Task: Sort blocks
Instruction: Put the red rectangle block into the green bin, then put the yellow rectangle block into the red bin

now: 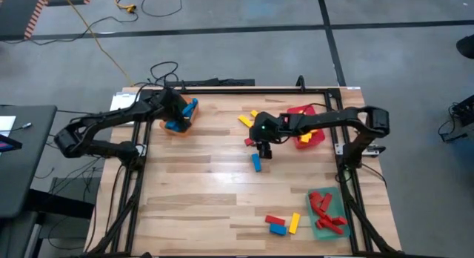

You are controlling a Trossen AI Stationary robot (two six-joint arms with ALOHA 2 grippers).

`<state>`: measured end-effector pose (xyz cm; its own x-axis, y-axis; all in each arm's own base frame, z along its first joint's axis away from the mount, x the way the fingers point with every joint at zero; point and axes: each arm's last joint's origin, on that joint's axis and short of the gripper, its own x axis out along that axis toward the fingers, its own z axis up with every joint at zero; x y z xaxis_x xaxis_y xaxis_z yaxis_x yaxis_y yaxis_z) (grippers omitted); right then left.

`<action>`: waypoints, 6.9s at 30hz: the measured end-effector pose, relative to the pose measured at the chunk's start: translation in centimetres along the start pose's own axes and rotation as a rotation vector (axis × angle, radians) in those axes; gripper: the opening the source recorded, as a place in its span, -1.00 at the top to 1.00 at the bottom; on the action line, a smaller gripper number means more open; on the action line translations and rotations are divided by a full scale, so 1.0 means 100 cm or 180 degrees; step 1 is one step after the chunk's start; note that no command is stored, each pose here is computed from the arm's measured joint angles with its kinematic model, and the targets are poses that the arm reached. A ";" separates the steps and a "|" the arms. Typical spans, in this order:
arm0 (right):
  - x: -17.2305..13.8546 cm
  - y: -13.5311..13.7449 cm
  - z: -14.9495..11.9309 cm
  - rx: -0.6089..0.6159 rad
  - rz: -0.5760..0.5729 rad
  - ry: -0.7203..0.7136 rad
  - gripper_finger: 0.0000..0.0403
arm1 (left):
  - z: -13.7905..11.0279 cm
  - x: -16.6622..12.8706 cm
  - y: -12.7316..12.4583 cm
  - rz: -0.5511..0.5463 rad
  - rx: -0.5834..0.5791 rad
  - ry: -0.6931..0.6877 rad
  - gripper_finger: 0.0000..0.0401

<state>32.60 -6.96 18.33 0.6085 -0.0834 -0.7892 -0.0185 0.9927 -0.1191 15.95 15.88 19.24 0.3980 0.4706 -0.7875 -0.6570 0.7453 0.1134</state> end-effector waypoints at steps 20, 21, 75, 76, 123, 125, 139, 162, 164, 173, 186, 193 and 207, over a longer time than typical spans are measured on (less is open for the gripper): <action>0.038 -0.038 -0.030 0.0159 0.0149 0.0268 -0.07 | 0.010 -0.014 -0.062 -0.0552 0.0560 -0.0390 -0.22; 0.039 -0.037 -0.030 0.0156 0.0180 0.0274 -0.07 | 0.012 -0.016 -0.064 -0.0573 0.0579 -0.0408 -0.22; -0.125 0.109 0.012 0.0590 0.0637 -0.0117 0.73 | 0.027 -0.071 -0.200 -0.1702 0.1756 -0.1289 -0.22; -0.129 0.114 0.009 0.0643 0.0677 -0.0051 0.73 | 0.027 -0.066 -0.203 -0.1691 0.1793 -0.1274 -0.22; -0.236 0.277 -0.106 0.3141 0.1074 0.1996 0.73 | 0.146 0.116 -0.098 -0.1152 0.2695 -0.0544 -0.22; -0.235 0.282 -0.107 0.3131 0.1081 0.2014 0.72 | 0.147 0.119 -0.097 -0.1174 0.2614 -0.0572 -0.22; -0.217 0.288 -0.120 0.2852 0.0517 0.2116 0.72 | 0.141 0.110 -0.135 -0.1715 0.2512 -0.0611 -0.22; -0.202 0.266 -0.112 0.2625 0.0094 0.2375 0.18 | 0.116 0.041 -0.265 -0.2289 0.3567 -0.0588 -0.22; -0.202 0.266 -0.112 0.2623 0.0095 0.2375 0.06 | 0.116 0.041 -0.265 -0.2031 0.3678 -0.0577 -0.22; -0.200 0.266 -0.109 0.2802 0.0057 0.2131 -0.16 | 0.149 0.067 -0.211 -0.1771 0.2877 -0.0659 -0.22; -0.181 0.261 -0.082 0.2841 0.0360 0.1480 -0.16 | 0.160 0.131 -0.101 -0.2252 0.1656 -0.0445 -0.22; -0.161 0.253 -0.063 0.2654 0.0473 0.1223 -0.16 | 0.151 0.156 -0.089 -0.2295 0.1416 -0.0311 -0.22; -0.138 0.229 -0.040 0.2606 0.0452 0.1015 -0.16 | 0.149 0.155 -0.087 -0.2338 0.1360 -0.0230 -0.22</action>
<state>20.62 16.54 24.04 0.3916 0.1462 -0.9084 0.5701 0.7364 0.3643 37.41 23.71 15.08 0.6780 -0.1839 -0.7116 0.0763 0.9806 -0.1807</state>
